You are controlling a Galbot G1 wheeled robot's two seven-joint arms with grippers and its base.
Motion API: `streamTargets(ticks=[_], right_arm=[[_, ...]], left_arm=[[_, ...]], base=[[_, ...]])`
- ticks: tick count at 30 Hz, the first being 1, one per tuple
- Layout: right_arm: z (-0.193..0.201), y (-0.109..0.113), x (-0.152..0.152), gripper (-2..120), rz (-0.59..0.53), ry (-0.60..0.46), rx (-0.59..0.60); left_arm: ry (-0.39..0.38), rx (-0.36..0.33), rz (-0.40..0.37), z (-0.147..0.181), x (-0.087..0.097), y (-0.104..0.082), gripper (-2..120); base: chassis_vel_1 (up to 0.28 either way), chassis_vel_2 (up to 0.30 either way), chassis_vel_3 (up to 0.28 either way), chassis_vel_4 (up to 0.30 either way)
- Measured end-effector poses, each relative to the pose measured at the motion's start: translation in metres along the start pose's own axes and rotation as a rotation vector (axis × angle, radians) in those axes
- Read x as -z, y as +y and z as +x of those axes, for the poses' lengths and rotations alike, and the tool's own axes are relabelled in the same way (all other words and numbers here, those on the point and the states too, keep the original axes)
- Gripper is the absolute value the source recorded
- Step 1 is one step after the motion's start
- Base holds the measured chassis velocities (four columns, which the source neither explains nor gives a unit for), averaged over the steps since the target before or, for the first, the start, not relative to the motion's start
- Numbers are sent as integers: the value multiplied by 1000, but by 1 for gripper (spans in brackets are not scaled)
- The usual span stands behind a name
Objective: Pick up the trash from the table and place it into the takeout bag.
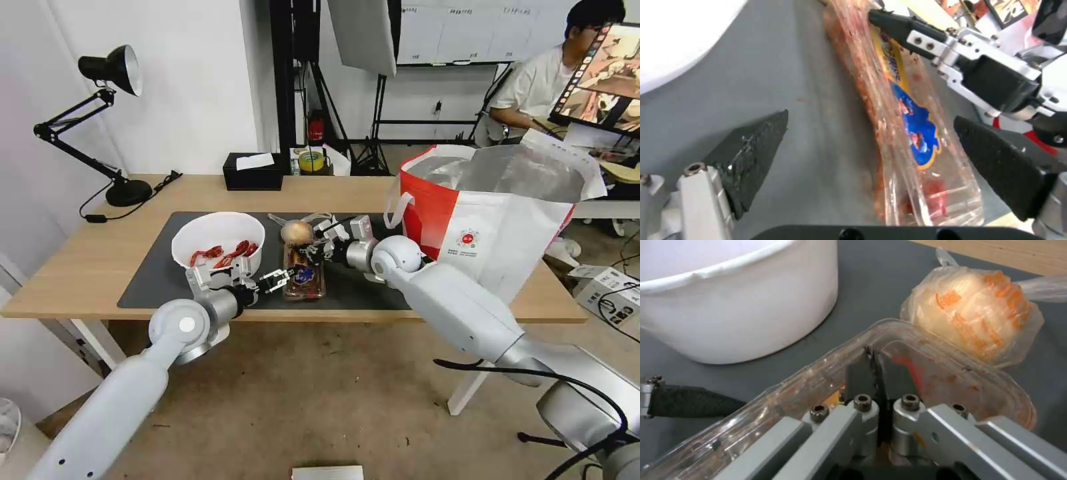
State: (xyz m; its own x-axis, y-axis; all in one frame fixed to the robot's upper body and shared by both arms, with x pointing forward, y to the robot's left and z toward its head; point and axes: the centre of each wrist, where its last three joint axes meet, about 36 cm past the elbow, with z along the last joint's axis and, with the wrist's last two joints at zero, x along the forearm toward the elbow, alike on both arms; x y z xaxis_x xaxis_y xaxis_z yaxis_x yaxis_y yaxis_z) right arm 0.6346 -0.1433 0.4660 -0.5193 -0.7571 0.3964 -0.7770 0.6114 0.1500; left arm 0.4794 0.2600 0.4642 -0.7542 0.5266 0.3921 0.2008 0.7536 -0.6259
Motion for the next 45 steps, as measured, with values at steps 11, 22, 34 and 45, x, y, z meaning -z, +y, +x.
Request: streamTargets(ticks=[11, 22, 34, 45], right_arm=[[0, 1, 0, 0, 1, -2, 2], [0, 2, 0, 0, 0, -3, 4], [0, 2, -1, 0, -3, -5, 3], [1, 1, -1, 0, -3, -8, 3]], left_arm=[[28, 33, -32, 0, 2, -1, 100], [48, 44, -53, 1, 1, 1, 100], [49, 38, -59, 4, 3, 0, 100], [47, 24, -60, 10, 7, -7, 100]], base=[[0, 0, 0, 0], [0, 0, 0, 0], [0, 0, 0, 0], [0, 0, 0, 0]])
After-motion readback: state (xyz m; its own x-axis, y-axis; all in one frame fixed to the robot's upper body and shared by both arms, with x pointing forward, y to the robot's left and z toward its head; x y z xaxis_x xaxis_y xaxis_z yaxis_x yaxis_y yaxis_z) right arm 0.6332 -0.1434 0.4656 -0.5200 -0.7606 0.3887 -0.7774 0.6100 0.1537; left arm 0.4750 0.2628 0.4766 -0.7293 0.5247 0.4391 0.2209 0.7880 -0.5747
